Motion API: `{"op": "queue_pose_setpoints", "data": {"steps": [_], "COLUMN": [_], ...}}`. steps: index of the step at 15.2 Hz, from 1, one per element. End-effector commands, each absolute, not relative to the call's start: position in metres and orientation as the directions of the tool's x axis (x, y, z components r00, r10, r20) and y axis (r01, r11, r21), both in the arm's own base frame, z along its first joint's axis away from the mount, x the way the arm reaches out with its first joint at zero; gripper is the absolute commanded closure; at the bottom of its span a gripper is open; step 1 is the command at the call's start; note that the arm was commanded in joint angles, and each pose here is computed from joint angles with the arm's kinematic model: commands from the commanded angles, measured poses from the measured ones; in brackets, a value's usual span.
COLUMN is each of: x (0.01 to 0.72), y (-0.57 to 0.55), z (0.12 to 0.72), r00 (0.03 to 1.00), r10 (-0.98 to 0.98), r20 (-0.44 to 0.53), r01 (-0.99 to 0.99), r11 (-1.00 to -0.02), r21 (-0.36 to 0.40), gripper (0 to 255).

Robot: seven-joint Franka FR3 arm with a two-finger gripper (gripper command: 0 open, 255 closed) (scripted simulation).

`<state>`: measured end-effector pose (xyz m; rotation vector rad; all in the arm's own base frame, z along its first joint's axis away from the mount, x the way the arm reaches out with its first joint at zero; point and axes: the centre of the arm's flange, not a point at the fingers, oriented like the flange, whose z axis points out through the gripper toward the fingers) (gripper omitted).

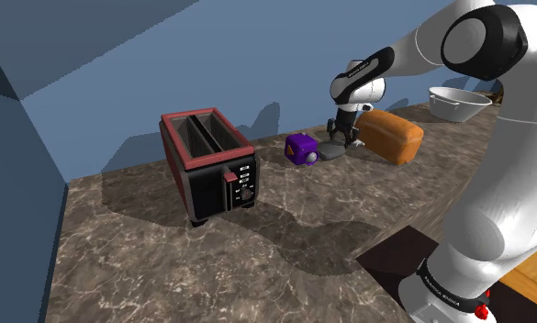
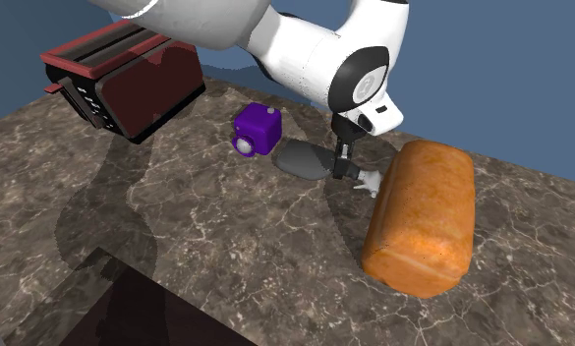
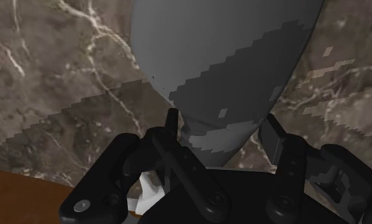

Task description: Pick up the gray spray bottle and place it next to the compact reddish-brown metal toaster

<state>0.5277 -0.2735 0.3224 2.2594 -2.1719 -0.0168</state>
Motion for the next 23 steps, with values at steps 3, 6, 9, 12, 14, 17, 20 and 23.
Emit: {"op": "queue_pose_setpoints", "data": {"steps": [3, 6, 9, 12, 14, 17, 20, 23], "x": [0.528, 0.528, 0.528, 0.528, 0.528, 0.528, 0.528, 0.528], "y": [-0.273, -0.273, -0.273, -0.273, -0.273, -0.273, -0.273, -0.273], "z": [0.322, 0.328, 0.344, 0.359, 0.370, 0.386, 0.402, 0.417], "r00": [0.040, 0.040, 0.040, 0.040, 0.040, 0.040, 0.040, 0.040], "r10": [-0.999, -0.999, -0.999, -0.999, -0.999, -0.999, -0.999, -0.999], "r20": [-0.003, -0.003, -0.003, -0.003, -0.003, -0.003, -0.003, -0.003], "r01": [-0.999, -0.999, -0.999, -0.999, -0.999, -0.999, -0.999, -0.999], "r11": [-0.040, -0.040, -0.040, -0.040, -0.040, -0.040, -0.040, -0.040], "r21": [0.013, 0.013, 0.013, 0.013, 0.013, 0.013, 0.013, 0.013], "gripper": [255, 255, 255, 255, 255, 255, 255, 255]}}
